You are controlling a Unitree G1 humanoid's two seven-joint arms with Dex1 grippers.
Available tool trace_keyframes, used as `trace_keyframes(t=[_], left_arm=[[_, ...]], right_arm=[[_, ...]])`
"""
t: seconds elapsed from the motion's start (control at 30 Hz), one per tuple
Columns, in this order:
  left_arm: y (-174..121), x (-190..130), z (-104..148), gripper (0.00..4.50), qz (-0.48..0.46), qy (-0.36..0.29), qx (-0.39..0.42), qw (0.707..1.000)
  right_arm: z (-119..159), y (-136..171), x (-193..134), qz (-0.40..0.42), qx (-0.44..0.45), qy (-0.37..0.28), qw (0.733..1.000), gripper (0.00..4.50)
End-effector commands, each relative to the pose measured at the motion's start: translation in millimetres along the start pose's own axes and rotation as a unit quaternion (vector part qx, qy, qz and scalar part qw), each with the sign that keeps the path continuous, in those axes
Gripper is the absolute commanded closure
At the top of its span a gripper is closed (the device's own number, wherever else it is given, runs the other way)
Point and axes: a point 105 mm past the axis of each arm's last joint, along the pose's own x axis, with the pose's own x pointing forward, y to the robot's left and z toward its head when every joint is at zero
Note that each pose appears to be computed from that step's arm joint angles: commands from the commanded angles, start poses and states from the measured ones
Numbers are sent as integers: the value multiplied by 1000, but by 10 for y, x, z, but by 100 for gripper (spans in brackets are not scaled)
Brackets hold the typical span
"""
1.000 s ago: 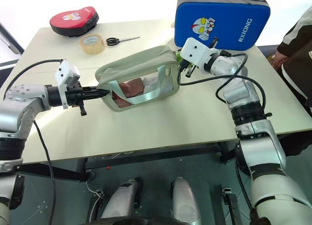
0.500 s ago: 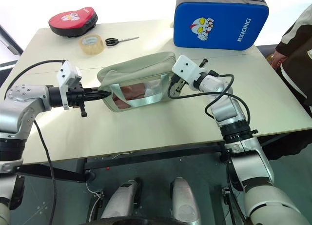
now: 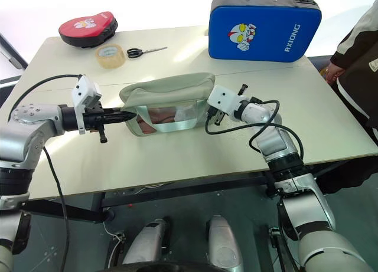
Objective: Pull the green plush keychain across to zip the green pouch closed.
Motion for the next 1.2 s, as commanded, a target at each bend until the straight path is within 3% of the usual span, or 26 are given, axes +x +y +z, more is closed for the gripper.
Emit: trace_keyframes(t=[0.03, 0.17, 0.27, 0.5, 0.6, 0.83, 1.0, 1.07, 1.1, 1.13, 1.2], left_arm=[[-13, 2, 50, 450, -1, -5, 9, 1000], [-8, 2, 49, 450, -1, -5, 9, 1000], [10, -3, 47, 450, 1, -5, 10, 1000], [43, -26, 63, 450, 0, -2, 15, 1000], [59, -25, 67, 450, -1, -1, 16, 1000], [66, -40, 80, 450, 0, -2, 19, 1000], [131, -158, 90, 450, 18, -2, 15, 1000], [149, -187, 109, 375, 22, -9, 9, 1000], [149, -201, 118, 359, 22, -12, 7, 1000], [147, -210, 124, 295, 21, -13, 7, 1000], [169, -245, 129, 212, 27, -12, 7, 1000]], right_arm=[[90, 99, 19, 21, 38, -24, 999, 446], [173, 90, -24, 27, 99, -50, 993, 446], [286, 48, -115, 46, 201, -86, 975, 446], [429, -85, -355, 97, 243, -129, 956, 446], [446, -159, -383, 110, 238, -129, 956, 358], [399, -375, -497, 116, 202, -114, 966, 9], [383, -631, -789, 135, 177, -94, 970, 4], [390, -702, -856, 139, 167, -90, 972, 0], [384, -739, -872, 136, 161, -86, 974, 0], [375, -769, -879, 133, 157, -84, 975, 0], [362, -842, -893, 126, 156, -82, 976, 0]])
